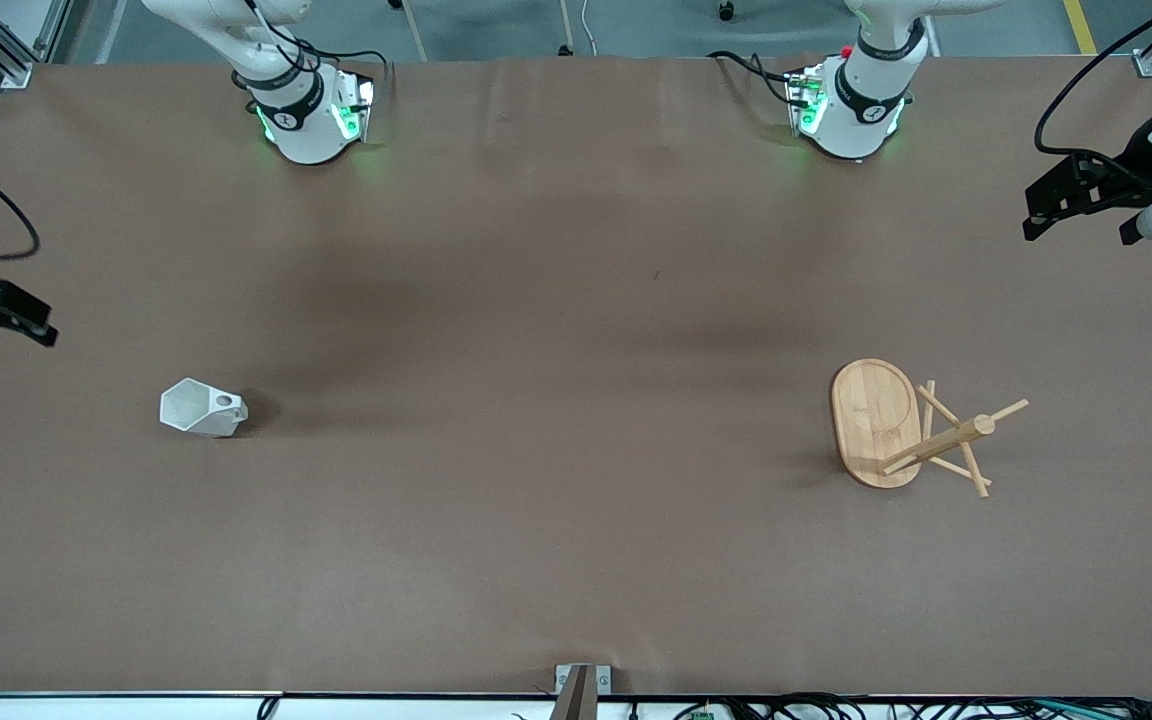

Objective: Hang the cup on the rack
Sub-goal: 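Reach the right gripper down toward the white faceted cup, then close the right gripper on the white cup's rim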

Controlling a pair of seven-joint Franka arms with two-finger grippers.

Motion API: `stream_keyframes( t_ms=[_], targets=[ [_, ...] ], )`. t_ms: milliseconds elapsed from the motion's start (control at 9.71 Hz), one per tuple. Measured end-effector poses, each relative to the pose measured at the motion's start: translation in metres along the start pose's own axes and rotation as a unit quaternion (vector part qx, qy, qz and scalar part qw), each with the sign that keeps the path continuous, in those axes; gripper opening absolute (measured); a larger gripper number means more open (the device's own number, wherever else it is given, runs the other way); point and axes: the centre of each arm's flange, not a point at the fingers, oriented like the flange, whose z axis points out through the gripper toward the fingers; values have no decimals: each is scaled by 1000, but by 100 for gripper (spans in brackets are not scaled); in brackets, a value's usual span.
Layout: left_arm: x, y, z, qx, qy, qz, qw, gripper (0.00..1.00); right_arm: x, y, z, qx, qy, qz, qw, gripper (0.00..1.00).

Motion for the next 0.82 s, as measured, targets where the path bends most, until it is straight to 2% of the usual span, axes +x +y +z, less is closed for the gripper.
stream_keyframes(
  t_ms=[412,824],
  targets=[
    [0,0,0,0,0,0,1000,100,-11,-1,106,-1,-12,-24,1000,93],
    [0,0,1,0,-1,0,1000,100,-26,3,192,-5,2,-39,999,93]
  ],
)
